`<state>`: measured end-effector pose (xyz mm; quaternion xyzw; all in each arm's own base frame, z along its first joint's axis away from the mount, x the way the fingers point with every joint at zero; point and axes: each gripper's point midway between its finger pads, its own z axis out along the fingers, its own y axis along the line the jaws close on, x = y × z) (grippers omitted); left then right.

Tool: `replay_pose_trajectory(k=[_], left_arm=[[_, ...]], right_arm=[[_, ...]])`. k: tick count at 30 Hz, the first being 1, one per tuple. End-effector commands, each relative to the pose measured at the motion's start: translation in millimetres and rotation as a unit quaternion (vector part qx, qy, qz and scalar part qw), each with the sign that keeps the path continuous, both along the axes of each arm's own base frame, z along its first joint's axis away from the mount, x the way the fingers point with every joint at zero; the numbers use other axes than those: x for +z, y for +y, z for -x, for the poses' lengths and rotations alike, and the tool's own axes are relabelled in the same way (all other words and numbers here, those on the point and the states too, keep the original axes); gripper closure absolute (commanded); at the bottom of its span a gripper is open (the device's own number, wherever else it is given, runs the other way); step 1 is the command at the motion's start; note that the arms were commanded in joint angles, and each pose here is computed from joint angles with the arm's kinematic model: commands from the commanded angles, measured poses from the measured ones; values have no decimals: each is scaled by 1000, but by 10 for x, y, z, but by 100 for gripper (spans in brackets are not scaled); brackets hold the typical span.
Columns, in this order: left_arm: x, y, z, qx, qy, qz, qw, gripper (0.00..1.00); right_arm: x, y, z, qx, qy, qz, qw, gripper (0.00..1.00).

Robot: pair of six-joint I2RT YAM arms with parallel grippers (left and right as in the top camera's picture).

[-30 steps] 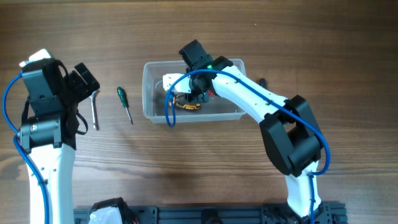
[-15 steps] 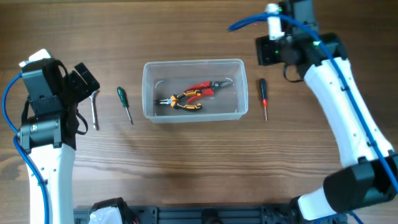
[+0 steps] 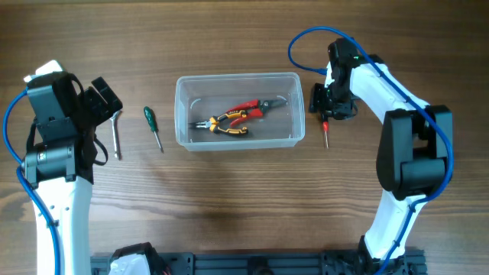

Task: Pack container
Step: 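Grasp the red-handled screwdriver with the right gripper, then place the red screwdriver into the box and withdraw the right gripper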

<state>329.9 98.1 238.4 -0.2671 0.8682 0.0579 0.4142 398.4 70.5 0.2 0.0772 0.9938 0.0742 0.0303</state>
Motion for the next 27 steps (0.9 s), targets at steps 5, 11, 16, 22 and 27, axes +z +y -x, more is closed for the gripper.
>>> replay_pose_trajectory(k=[5,11,16,22,27], left_arm=[[64,45,-13,4,-3,-9,1000,0],[63,45,-13,4,-3,-9,1000,0],[64,45,-14,4,-4,-9,1000,0],[63,45,-13,4,-3,-9,1000,0],[64,45,-14,4,-4,-9,1000,0]], right_arm=[[-130,-335,75,-10,19,95,995,66],[-150,-407,117,-11,25,115,993,76],[-132,-408,99,-11,23,115,993,96],[745,-453,-309,9,-58,136,989,94],[2530,635,-469,215,-286,-22,934,96]])
